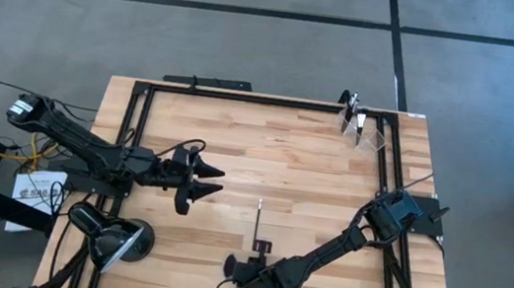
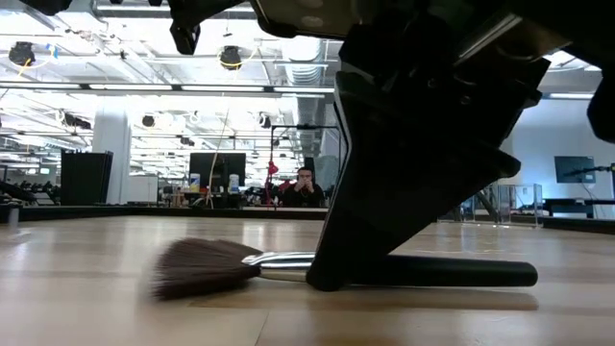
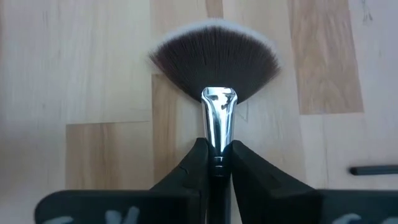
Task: Put items in baskets/containers
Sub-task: Put the black highlighter brush into the transparent organizer
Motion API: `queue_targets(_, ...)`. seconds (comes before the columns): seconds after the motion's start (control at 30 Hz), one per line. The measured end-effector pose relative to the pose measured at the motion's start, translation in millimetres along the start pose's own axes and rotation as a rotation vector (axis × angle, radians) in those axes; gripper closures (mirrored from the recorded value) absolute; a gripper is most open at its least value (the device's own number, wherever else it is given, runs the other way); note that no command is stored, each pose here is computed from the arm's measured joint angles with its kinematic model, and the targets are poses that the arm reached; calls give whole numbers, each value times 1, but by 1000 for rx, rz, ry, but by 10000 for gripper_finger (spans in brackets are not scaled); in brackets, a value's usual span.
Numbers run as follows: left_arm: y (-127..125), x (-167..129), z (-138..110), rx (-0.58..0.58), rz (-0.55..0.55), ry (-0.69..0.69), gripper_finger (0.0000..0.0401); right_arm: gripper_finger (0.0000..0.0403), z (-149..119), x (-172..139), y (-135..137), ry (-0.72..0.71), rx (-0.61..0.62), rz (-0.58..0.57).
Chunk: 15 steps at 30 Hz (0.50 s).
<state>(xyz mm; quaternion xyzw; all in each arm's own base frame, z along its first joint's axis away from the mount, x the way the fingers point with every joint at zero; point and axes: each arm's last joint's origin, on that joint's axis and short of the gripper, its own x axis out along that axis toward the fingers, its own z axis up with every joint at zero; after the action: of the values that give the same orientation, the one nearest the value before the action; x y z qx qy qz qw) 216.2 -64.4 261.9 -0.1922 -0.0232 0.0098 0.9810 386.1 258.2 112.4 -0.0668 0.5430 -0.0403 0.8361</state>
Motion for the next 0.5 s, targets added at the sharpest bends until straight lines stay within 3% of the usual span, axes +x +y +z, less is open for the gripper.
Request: queue_targets(0.5, 0, 0, 0, -1, -1, -2, 192, 342, 9, 7, -17, 107, 84, 154)
